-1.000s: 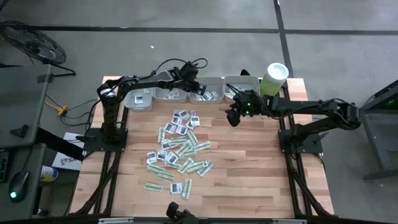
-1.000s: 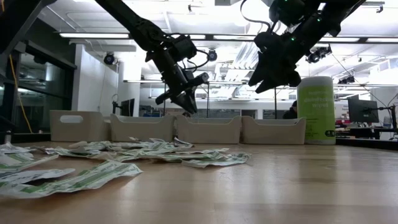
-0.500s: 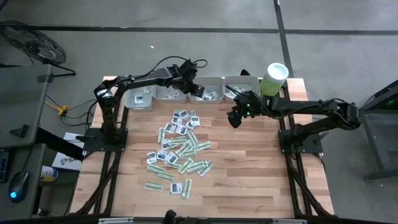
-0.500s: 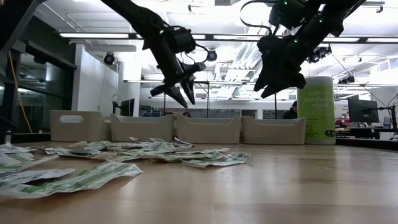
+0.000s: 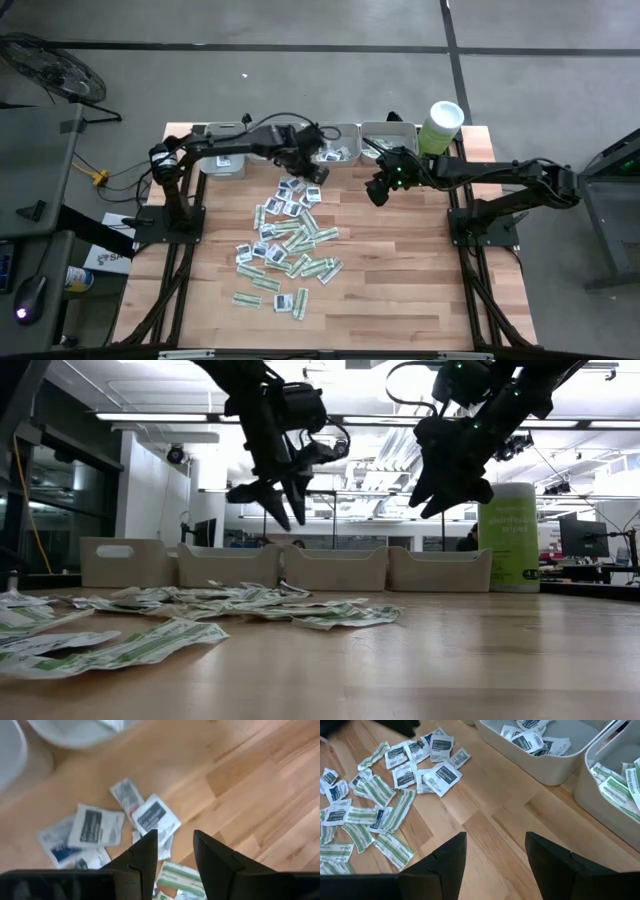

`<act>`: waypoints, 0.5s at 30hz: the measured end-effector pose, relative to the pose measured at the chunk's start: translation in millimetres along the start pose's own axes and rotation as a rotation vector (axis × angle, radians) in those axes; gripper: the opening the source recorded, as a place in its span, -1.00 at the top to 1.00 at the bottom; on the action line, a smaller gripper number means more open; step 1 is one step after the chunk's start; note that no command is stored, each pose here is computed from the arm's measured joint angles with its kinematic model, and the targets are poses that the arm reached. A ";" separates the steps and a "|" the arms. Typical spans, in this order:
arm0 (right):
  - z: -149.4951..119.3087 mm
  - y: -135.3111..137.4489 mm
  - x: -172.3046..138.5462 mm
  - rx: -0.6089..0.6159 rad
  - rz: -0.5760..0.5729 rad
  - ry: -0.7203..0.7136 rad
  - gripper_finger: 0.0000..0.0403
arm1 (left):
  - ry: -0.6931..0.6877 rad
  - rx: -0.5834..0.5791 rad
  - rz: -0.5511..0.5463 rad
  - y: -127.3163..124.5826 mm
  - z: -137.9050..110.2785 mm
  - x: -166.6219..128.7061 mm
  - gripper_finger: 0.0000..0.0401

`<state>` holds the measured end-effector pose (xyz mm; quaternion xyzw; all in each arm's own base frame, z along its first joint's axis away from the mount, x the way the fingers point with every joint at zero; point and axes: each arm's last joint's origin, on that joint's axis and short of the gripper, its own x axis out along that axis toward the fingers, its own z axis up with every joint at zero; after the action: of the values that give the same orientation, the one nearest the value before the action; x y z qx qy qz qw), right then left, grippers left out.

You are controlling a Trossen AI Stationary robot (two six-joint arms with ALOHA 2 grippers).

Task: Pick & Place First Aid Supplies
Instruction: Put the gray towelette pack into the middle right gray bin

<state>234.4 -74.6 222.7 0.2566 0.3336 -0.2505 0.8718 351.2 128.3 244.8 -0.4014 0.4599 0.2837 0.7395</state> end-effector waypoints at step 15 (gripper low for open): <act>-0.2 -0.2 0.0 0.000 -0.003 0.001 0.02 | 0.075 -0.215 -0.132 21.8 -39.4 36.8 0.38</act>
<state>234.2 -74.6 222.6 0.2562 0.3346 -0.2516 0.8712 331.5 107.7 194.1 -0.5182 0.4268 0.2669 0.6914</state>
